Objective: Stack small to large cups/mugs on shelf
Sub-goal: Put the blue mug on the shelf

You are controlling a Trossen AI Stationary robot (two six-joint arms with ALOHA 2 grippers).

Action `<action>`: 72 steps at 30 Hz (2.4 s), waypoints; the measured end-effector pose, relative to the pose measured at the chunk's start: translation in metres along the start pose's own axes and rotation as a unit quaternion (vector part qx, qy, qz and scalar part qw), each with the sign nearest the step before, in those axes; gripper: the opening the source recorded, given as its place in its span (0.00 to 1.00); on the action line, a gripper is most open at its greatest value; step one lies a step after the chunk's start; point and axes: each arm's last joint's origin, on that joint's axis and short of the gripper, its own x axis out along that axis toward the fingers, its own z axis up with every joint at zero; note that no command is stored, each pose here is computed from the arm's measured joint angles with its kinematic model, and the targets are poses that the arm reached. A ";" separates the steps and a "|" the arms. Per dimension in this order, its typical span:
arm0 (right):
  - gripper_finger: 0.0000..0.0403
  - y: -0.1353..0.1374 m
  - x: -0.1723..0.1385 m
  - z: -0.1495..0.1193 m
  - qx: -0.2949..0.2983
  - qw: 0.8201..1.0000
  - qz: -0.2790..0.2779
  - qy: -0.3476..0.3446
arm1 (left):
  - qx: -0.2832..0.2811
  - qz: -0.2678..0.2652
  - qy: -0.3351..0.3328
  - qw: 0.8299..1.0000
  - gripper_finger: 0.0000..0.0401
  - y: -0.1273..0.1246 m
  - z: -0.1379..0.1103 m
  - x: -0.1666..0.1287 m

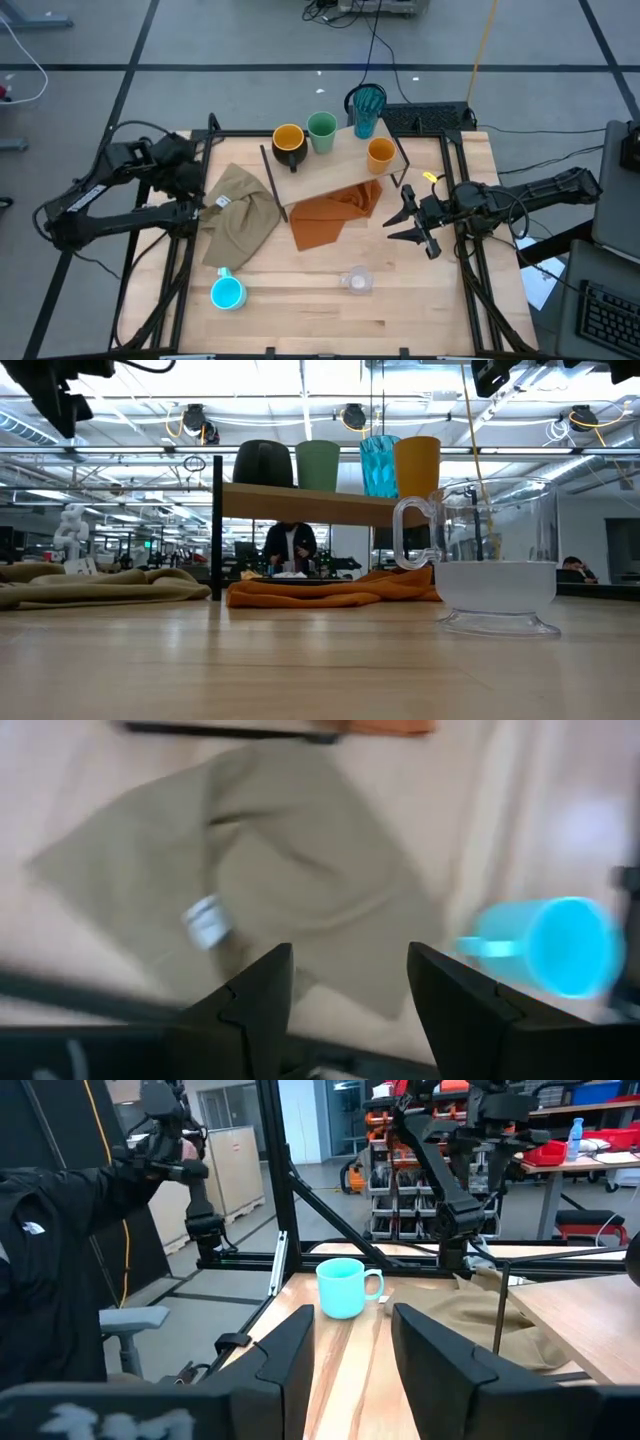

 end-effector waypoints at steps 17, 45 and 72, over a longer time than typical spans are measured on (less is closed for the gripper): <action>0.32 -0.002 0.000 -0.001 -0.011 1.000 -0.025 0.002 | 0.038 -0.035 0.091 0.994 0.50 -0.066 0.028 0.040; 0.32 -0.002 0.000 -0.005 -0.027 0.999 -0.025 0.023 | -0.145 0.025 0.227 0.963 0.50 -0.176 -0.003 0.107; 0.32 -0.002 0.000 -0.007 -0.066 0.997 -0.024 0.037 | -0.295 0.065 0.218 0.928 0.50 -0.195 -0.016 0.117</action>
